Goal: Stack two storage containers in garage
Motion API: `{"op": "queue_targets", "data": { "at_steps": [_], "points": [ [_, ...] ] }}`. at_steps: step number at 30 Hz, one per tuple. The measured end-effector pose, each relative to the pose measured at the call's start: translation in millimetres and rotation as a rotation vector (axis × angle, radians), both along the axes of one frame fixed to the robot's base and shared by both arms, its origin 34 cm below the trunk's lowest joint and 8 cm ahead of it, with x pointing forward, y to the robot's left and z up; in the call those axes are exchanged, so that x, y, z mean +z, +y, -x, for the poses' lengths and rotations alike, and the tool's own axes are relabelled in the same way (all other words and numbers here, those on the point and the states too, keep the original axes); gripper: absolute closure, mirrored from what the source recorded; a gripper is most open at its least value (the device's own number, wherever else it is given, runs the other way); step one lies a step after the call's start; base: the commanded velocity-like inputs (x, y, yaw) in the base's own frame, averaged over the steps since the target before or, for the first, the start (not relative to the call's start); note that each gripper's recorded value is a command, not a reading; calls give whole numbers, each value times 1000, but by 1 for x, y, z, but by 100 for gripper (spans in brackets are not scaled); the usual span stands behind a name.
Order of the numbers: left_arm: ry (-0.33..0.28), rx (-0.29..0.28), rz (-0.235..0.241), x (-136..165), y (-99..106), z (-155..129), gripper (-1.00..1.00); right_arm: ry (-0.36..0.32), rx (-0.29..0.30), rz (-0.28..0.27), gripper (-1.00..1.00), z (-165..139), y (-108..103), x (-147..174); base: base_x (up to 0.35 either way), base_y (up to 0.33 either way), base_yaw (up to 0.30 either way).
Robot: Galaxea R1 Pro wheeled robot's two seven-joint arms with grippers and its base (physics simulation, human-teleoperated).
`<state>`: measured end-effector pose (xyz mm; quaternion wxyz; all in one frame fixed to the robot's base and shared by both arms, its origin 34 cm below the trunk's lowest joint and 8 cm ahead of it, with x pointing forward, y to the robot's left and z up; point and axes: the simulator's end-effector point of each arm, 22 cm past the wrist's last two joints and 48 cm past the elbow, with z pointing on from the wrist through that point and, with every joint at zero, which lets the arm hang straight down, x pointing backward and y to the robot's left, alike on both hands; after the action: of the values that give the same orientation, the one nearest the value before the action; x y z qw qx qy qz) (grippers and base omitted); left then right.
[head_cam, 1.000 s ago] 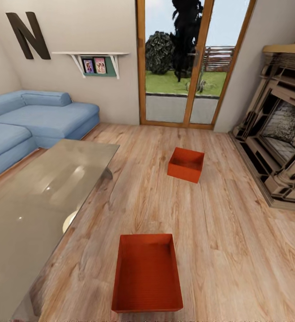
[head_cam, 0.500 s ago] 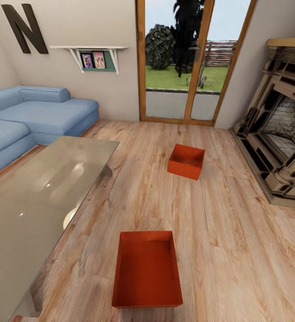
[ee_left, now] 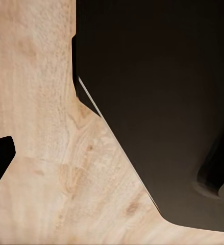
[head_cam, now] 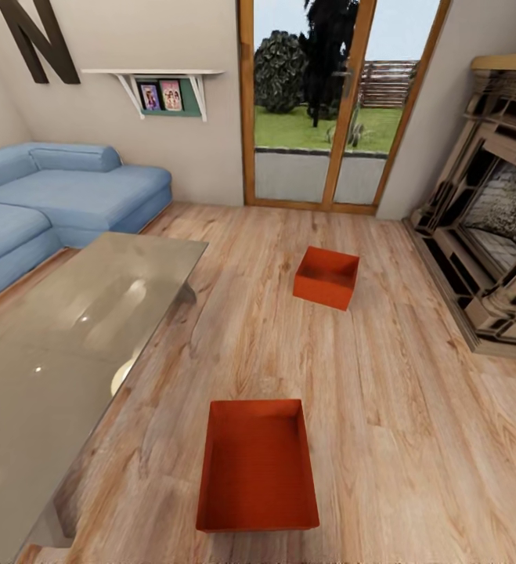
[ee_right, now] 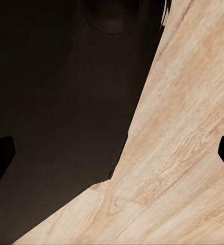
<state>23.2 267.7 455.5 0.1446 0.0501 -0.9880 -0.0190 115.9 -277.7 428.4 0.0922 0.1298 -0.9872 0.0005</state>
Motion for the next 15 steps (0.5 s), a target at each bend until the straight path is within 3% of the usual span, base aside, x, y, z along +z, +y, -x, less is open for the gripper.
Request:
{"op": "queue_targets", "data": {
  "at_steps": [15],
  "points": [
    [24, 0, 0, 3, 0, 9, -100, 24, 0, 0, -100, 10, 0, 1, 0, 0, 0]
  ]
}}
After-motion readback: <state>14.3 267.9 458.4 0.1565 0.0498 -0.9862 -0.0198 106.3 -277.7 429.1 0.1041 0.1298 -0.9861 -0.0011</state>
